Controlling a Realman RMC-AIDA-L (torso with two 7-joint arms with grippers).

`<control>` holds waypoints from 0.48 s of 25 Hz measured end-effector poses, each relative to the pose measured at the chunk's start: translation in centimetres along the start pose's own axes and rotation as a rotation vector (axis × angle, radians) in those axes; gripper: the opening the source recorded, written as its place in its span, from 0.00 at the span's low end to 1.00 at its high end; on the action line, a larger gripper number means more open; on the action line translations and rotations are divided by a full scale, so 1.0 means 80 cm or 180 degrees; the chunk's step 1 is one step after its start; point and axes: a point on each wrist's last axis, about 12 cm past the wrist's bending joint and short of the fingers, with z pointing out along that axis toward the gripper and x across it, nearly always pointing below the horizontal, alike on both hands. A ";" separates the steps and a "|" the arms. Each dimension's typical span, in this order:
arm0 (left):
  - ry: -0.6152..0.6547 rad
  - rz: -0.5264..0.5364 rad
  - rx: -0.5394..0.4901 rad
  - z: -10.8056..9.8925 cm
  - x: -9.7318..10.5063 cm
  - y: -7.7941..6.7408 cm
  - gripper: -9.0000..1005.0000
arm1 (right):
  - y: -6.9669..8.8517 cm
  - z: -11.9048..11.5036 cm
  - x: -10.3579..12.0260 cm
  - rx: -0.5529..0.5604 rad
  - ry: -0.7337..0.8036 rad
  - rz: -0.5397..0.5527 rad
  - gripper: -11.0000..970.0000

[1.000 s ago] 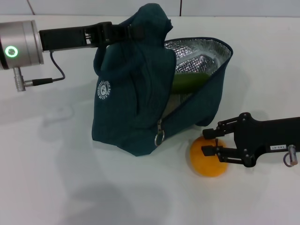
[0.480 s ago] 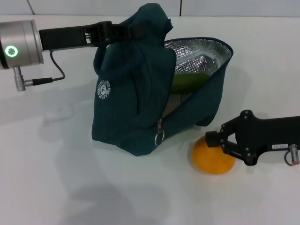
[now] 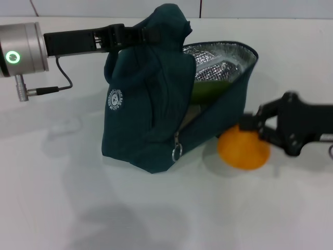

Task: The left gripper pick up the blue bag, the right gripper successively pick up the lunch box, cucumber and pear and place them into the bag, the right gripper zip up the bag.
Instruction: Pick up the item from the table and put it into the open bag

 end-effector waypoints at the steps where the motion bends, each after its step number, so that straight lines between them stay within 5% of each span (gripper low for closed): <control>1: 0.0002 -0.0001 0.0002 0.000 0.000 0.000 0.06 | -0.001 -0.006 -0.007 0.0020 -0.0123 -0.0023 0.05; 12: 0.0006 0.0000 0.0012 0.000 0.000 0.000 0.06 | -0.035 -0.011 -0.060 0.0409 -0.0743 -0.0267 0.06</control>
